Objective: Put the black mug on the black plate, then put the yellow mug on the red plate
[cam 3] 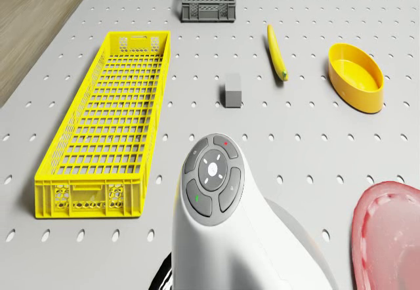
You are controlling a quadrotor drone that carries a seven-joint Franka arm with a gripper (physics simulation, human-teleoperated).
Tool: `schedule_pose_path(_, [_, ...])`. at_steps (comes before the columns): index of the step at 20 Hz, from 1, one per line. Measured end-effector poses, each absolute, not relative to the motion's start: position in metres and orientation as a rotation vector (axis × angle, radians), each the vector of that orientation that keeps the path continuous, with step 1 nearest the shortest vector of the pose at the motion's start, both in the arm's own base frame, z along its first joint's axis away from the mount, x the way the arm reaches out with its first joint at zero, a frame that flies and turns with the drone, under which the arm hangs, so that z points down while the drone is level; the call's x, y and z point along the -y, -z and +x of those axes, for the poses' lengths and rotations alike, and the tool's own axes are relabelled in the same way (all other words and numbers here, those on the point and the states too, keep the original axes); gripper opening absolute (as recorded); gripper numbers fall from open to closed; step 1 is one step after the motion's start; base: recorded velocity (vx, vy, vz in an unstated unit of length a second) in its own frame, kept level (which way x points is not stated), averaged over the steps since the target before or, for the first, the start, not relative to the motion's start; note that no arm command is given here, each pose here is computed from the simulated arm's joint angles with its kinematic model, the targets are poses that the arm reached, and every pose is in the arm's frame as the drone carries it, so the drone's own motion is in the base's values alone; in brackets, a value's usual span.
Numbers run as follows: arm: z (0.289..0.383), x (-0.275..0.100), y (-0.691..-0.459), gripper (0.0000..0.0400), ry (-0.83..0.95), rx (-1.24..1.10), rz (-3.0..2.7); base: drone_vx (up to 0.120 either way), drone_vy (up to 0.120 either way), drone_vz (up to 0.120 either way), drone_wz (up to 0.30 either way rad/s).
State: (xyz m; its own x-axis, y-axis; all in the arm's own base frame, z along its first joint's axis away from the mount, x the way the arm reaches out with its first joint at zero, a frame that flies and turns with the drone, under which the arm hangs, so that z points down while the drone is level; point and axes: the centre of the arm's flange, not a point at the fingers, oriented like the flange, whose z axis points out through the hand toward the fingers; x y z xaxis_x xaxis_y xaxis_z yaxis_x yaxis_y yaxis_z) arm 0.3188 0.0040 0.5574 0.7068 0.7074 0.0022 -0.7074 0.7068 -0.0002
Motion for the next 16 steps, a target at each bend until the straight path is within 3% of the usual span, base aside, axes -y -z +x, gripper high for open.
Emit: schedule_pose_path(16, [0.3188, -0.004, -0.5567, 0.04, -0.786, 0.002, 0.001, -0.12, 0.12, 0.0, 0.0])
